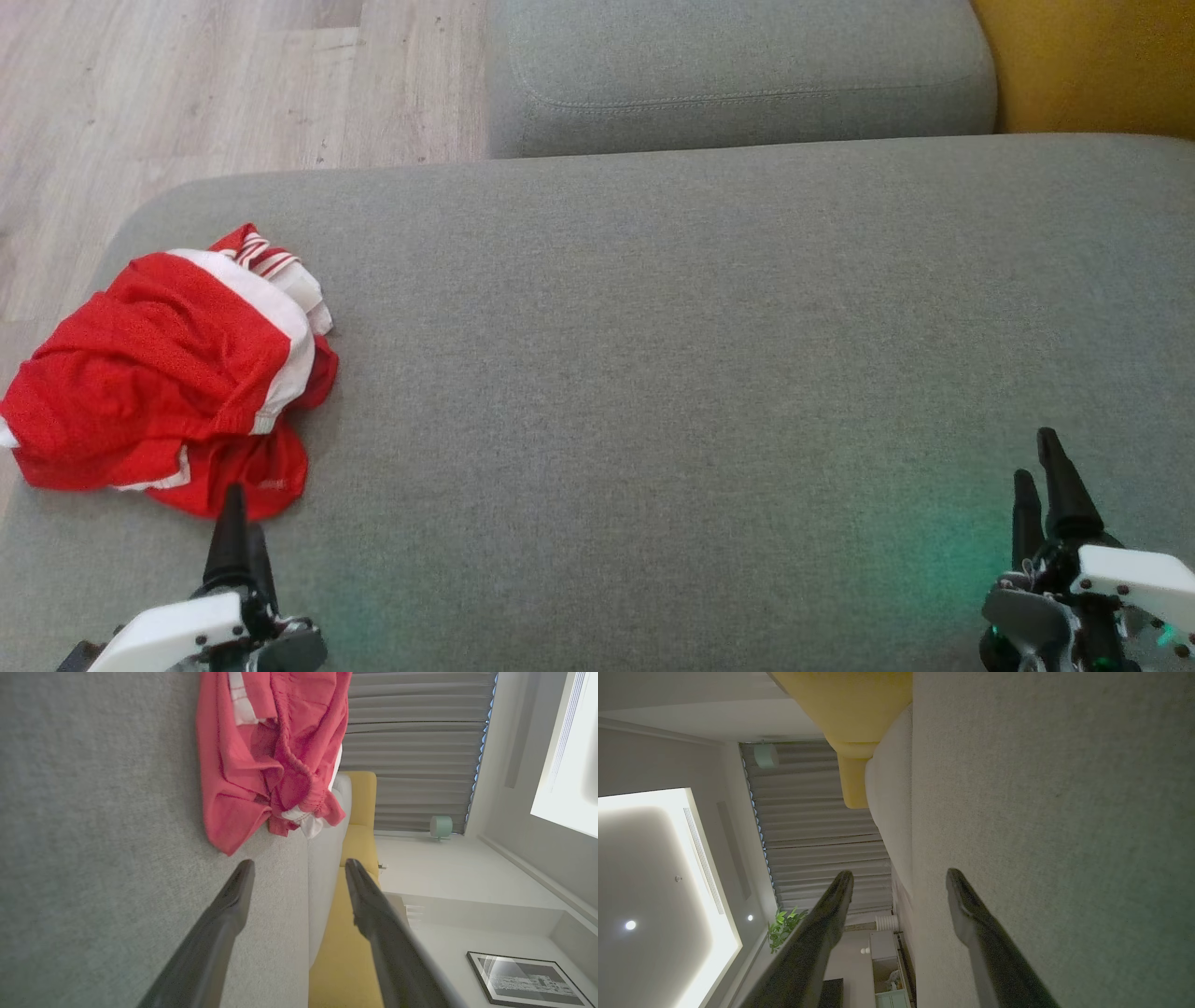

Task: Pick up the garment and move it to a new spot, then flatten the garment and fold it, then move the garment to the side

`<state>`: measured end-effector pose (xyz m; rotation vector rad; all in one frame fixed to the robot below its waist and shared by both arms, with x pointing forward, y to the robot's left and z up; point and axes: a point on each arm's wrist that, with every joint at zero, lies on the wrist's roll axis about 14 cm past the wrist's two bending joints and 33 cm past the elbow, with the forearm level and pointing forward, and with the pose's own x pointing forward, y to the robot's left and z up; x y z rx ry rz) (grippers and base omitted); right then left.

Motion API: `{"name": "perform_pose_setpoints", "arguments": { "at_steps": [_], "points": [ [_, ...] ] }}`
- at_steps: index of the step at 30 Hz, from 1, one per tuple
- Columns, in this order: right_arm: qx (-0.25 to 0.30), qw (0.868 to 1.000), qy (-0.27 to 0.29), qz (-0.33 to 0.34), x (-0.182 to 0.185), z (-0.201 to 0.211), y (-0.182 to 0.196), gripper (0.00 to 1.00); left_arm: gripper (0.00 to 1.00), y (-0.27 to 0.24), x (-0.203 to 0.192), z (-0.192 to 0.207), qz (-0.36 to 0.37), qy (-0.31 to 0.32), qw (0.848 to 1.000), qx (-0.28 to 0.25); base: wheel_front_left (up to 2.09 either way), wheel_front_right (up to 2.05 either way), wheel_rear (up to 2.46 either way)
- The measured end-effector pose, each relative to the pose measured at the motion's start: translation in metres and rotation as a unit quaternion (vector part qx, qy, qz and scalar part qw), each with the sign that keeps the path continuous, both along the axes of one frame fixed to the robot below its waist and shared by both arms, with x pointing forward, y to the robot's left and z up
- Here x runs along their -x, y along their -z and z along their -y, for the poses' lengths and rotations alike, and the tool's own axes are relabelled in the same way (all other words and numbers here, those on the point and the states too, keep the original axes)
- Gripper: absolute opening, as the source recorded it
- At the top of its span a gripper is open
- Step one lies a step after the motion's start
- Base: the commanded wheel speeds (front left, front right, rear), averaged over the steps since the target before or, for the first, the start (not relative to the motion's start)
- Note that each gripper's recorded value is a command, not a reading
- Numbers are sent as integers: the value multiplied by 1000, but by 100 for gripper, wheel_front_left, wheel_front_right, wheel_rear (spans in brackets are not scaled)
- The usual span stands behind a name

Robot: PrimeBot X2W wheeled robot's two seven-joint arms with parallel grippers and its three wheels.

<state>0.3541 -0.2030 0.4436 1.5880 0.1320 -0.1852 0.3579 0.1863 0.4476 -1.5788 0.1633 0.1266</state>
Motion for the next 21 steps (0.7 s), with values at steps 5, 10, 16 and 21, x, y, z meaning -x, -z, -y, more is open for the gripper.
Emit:
{"name": "perform_pose_setpoints", "arguments": {
  "at_steps": [5, 10, 16, 21],
  "points": [
    [5, 1000, -5, 2, -1, -4, -1, 100, 100, -4, -2, 1, 6, -3, 1000, -7, 0, 0, 0],
    [26, 1000, -7, 0, -1, -5, -2, 100, 100, -9, -4, 1, 14, 1, 999, -31, 0, 0, 0],
    [85, 996, -16, 5, -4, -2, -8, 100, 100, -19, -7, 4, 28, 12, 996, -89, 0, 0, 0],
    [134, 991, -23, 15, -7, -2, -17, 100, 100, -26, -10, 8, 38, 25, 990, -135, 0, 0, 0]
  ]
}}
